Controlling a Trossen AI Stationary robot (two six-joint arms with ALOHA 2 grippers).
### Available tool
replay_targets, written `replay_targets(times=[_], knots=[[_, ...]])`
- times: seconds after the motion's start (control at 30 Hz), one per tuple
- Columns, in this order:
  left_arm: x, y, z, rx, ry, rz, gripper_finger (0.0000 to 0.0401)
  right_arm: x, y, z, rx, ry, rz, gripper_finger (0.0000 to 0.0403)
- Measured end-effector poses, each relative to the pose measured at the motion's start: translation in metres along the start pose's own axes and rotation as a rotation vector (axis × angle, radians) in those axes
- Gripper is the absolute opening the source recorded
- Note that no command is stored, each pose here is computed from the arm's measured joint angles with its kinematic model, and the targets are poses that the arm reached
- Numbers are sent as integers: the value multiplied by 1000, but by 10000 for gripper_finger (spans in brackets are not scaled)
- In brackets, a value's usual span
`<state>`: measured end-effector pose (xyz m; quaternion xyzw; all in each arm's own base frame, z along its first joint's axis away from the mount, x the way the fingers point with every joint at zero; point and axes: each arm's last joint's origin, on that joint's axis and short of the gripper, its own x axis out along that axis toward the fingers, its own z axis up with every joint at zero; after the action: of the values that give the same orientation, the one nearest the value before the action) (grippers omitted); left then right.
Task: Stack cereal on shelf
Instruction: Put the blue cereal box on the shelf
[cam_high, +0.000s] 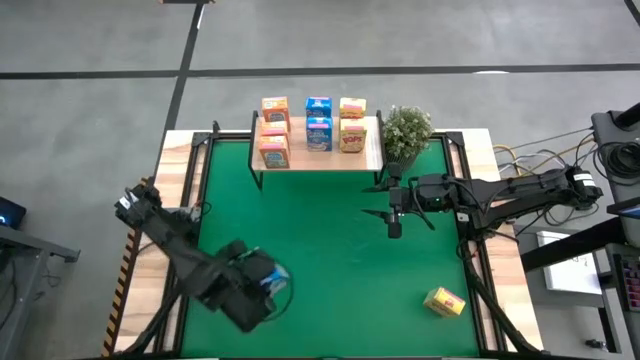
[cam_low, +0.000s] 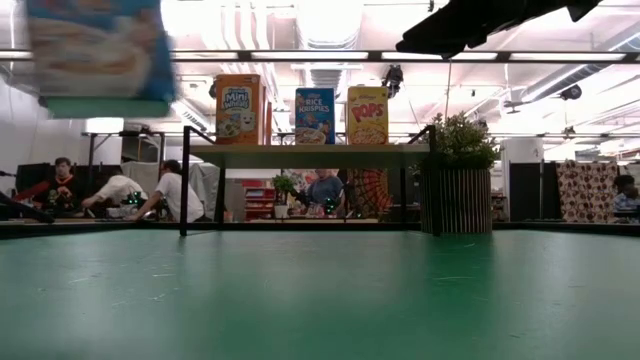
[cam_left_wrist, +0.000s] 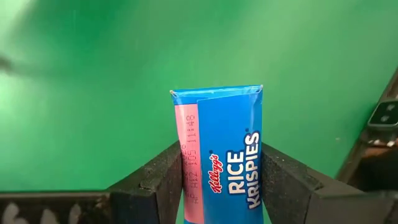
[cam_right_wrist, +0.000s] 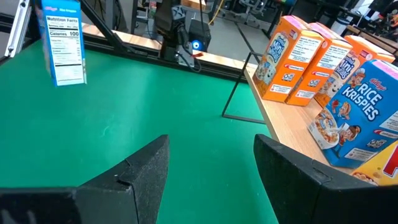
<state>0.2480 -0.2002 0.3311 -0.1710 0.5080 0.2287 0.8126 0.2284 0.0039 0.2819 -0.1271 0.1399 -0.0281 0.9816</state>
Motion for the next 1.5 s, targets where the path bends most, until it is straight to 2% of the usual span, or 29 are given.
replay_targets(times=[0.13,0.27,0.43,0.57,0.8,1.07,1.3,1.5], knots=[[-4,9,34,208,-27,-11,166,0,0,0,-1,3,0,224],[-8,23,72,367,-68,-10,166,0,0,0,-3,5,1,224],[-16,49,117,532,-126,15,166,0,0,-1,-2,5,1,224],[-23,76,151,622,-182,49,166,0,0,-1,-1,5,1,224],[-29,123,202,666,-278,27,166,0,0,-1,-3,6,1,224],[-19,173,237,682,-334,-18,166,0,0,-1,-24,8,-6,224],[-15,203,252,623,-369,-74,166,0,-1,0,-55,-1,-14,224],[5,217,253,631,-315,-59,166,0,-1,1,-66,-9,-17,224]])
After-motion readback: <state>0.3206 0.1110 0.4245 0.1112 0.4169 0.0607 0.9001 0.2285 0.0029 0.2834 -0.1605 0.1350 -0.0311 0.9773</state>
